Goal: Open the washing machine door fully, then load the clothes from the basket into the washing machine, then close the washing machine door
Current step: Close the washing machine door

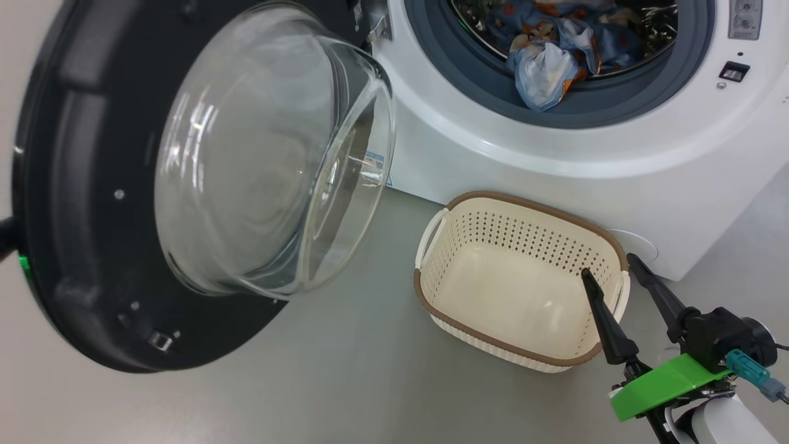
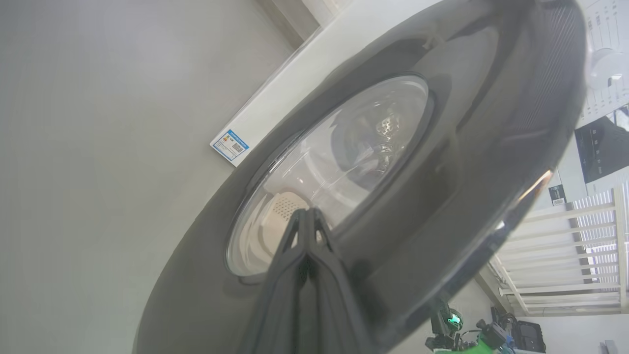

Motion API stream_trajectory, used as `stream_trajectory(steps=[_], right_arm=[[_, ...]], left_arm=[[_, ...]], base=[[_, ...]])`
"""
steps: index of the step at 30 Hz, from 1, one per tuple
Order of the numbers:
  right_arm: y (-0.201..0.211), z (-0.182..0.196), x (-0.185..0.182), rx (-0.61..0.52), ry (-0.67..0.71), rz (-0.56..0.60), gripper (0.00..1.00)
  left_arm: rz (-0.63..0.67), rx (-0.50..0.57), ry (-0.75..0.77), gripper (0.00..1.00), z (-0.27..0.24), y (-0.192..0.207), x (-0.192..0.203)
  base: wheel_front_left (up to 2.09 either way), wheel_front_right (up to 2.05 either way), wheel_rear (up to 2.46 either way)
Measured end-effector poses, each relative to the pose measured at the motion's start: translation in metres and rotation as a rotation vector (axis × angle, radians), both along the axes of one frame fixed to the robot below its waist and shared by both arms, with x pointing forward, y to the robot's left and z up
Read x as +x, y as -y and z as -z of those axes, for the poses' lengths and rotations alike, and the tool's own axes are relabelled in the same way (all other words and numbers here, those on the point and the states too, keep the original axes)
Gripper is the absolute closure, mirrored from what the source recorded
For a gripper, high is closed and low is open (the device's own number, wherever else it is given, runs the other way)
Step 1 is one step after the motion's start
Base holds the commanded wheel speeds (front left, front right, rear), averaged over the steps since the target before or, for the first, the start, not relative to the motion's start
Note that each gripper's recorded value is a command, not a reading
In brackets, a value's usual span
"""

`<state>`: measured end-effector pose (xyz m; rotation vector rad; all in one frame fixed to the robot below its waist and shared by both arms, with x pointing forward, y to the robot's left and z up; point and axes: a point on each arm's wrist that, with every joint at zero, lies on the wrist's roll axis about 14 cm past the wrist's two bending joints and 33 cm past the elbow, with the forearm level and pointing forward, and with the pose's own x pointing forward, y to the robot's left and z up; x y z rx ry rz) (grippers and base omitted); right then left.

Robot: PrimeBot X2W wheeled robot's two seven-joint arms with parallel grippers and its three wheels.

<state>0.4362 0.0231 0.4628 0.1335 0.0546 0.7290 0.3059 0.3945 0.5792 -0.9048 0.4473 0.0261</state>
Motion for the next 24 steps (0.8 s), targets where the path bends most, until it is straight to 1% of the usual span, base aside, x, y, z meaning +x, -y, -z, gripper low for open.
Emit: stream_trajectory(steps=[5,14,24], right_arm=[[0.001,-0.006,-0.003,0.011,0.008,0.011,0.0],[0.015,-0.007,-0.008,0.005,0.003,0.051,0.0],[0.045,-0.015,-0.007,0.016,0.016,0.149,0.0]], left_arm=[[0.112,0.004,0.025,1.0,-0.011,0.025,0.001],[0.337,0.019,0.065,1.0,-0.026,0.08,0.013],[0.563,0.009,0.109,1.0,-0.031,0.144,0.029]], base=[[0.0,0.0,0.0],[0.0,0.0,0.0],[0.0,0.0,0.0]])
